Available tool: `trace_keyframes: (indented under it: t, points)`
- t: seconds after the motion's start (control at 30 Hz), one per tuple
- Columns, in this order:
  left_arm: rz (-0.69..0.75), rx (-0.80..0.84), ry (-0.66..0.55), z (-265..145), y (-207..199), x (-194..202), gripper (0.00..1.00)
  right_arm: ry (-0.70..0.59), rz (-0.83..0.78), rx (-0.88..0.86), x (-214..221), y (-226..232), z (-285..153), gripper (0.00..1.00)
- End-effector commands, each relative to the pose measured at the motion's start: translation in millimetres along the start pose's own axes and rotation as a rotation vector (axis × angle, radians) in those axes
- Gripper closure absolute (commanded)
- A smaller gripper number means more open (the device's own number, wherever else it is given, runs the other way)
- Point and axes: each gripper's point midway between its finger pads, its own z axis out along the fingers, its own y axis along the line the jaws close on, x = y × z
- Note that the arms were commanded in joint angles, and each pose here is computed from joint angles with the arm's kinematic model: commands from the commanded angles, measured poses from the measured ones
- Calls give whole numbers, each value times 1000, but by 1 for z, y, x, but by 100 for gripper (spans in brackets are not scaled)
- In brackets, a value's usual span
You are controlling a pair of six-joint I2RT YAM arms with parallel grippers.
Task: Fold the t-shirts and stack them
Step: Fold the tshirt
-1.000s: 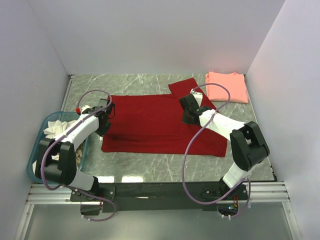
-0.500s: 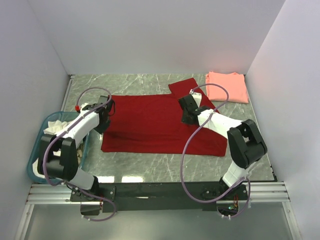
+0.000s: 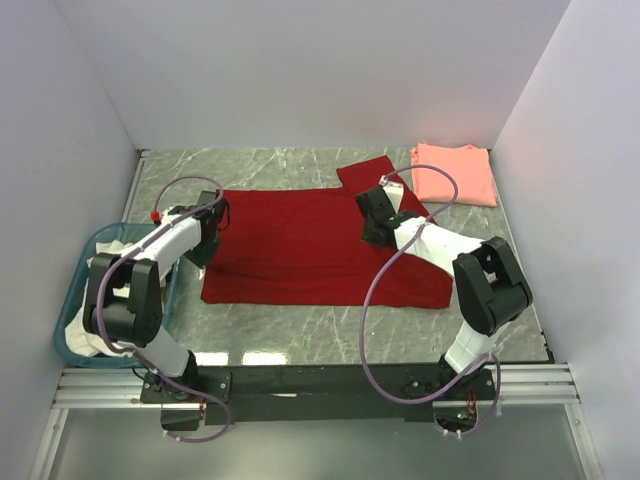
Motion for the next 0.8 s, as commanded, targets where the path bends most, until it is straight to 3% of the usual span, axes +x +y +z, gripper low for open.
trace_keyframes:
  t: [0.0,0.3,0.4,0.43,0.53,0.6,0.7,0.77]
  points:
    - [-27,4,-36,2,-9,-13,99,-94,56,2,-32,9,1,100]
    - [-25,23,-28,6,-19,-15,99,-69,28,22,-25,11,17,100]
    - [-26,54,-24,1,-23,-17,81,-55,18,26,-21,10,20,100]
    - [-22,70,-25,-1,-24,-18,65,-50,15,24,-19,11,21,100]
    - [-25,112,-18,-9,-18,-14,47,-38,10,10,-17,12,20,100]
    - [-44,132,-26,-18,-10,-17,42,-25,3,-1,-16,14,19,100]
    - [-45,127,-25,-24,8,-10,41,-16,2,-23,-16,17,14,89]
    - [-49,106,-29,-23,20,-5,40,-15,3,-28,-17,16,9,73]
